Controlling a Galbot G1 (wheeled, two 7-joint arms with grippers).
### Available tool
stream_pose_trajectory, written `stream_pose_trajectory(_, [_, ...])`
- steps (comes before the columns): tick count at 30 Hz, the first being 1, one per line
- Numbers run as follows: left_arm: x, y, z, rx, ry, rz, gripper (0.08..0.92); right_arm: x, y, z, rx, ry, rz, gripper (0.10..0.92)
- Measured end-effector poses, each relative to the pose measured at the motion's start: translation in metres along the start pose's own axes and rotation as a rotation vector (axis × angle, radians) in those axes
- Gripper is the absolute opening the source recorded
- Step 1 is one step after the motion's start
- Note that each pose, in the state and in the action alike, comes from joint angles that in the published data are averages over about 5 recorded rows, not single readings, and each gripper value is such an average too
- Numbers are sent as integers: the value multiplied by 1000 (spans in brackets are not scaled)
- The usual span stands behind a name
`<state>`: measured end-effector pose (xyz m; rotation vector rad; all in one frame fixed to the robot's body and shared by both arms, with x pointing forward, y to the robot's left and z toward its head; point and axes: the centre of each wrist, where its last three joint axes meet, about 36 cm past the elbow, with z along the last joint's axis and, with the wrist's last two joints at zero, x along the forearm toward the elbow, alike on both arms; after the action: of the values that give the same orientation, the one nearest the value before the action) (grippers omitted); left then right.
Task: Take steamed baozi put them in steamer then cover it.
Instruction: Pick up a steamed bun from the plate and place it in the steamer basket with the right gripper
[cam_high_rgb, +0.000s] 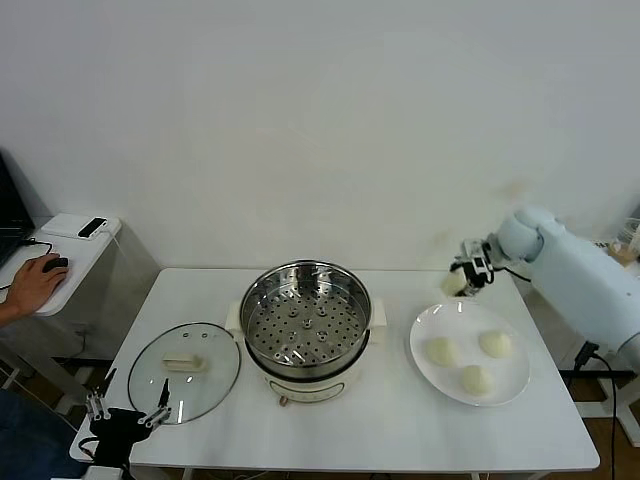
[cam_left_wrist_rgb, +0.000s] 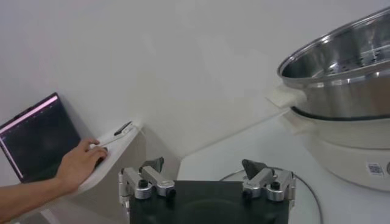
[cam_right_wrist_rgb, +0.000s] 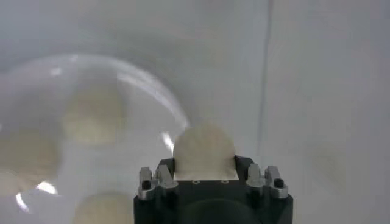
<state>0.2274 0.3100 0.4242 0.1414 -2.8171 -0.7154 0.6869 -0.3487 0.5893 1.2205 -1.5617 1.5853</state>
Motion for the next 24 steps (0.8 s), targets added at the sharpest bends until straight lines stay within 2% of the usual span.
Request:
stream_pose_trajectory(13, [-2,4,-1,2,-5,4,823,48,-49,-112,235,-173,50,607])
stream_pose_trajectory(24, [0,12,-1,-5,-3,-6,823,12,-53,-209,500,-262,16,605])
